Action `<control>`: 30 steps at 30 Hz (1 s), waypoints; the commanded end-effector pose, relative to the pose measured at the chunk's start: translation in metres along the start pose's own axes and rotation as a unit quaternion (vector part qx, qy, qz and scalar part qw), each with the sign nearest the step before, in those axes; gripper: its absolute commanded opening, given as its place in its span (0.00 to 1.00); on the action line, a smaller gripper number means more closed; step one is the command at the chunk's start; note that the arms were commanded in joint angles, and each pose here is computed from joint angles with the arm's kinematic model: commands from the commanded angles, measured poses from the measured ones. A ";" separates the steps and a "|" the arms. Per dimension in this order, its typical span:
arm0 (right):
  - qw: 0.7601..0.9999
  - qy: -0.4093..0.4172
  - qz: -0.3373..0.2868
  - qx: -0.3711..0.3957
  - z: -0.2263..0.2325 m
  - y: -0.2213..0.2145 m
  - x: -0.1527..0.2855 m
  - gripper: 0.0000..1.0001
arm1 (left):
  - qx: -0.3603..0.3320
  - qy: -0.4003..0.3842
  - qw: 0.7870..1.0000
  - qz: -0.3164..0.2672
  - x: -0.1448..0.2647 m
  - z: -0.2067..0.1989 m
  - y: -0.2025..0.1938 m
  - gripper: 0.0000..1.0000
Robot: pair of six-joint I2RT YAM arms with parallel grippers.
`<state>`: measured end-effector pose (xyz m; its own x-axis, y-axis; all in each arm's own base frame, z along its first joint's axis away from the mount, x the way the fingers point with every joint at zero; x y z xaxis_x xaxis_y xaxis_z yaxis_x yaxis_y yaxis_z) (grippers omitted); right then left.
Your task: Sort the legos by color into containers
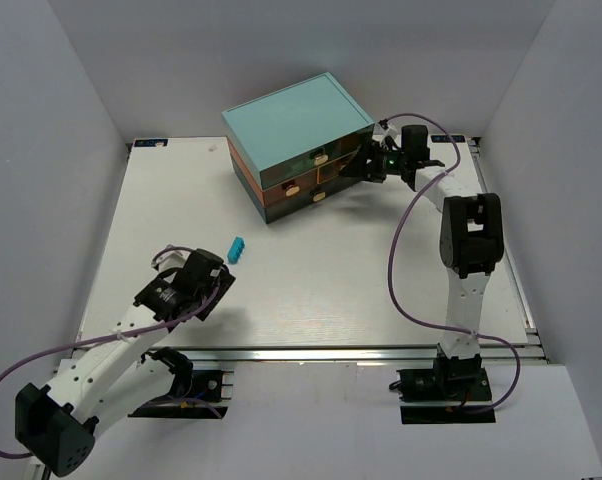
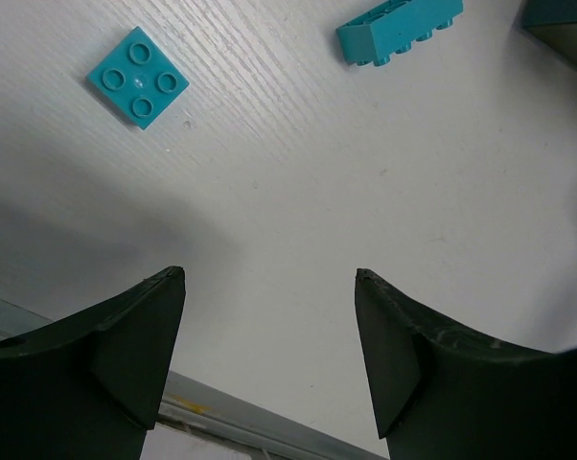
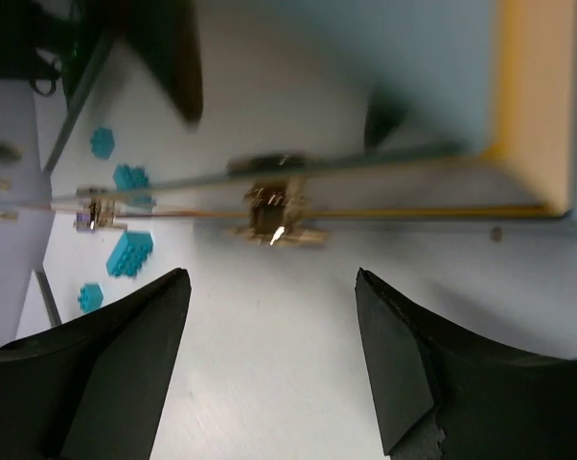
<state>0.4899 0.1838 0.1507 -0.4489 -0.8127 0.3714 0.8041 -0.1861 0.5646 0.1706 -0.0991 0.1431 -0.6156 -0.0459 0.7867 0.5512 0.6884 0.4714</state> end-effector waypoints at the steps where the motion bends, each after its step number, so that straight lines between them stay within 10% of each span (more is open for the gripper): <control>1: 0.999 0.016 -0.038 -0.005 0.004 0.029 -0.009 0.75 | 0.023 -0.002 1.000 0.002 0.002 0.005 -0.001 0.81; 10: 0.996 0.040 -0.085 -0.007 0.005 0.052 -0.021 0.62 | 0.039 -0.003 0.999 0.007 0.004 0.012 -0.004 0.82; 17: 0.993 0.030 -0.113 -0.018 0.006 0.047 -0.013 0.26 | 0.043 0.008 0.999 0.003 0.002 0.019 -0.005 0.82; 30: 0.994 -0.014 -0.099 -0.048 -0.013 -0.027 0.054 0.23 | 0.023 0.084 0.996 -0.001 -0.010 0.026 -0.006 0.91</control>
<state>0.4529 0.1587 0.1407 -0.5523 -0.7851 0.2801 0.7808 -0.3696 0.5037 0.1526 -0.0883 0.1171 -0.5121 -0.1103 0.8518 0.5577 0.7115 0.4275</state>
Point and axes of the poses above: each gripper's point midway between its finger pads, its own x axis back along the fingers, its own z axis along the line the jaws close on, y = z × x, the point moved 5 cm from there along x, back along the fingers, and after that the axes turned 7 degrees about -x, right-handed, at the moved point
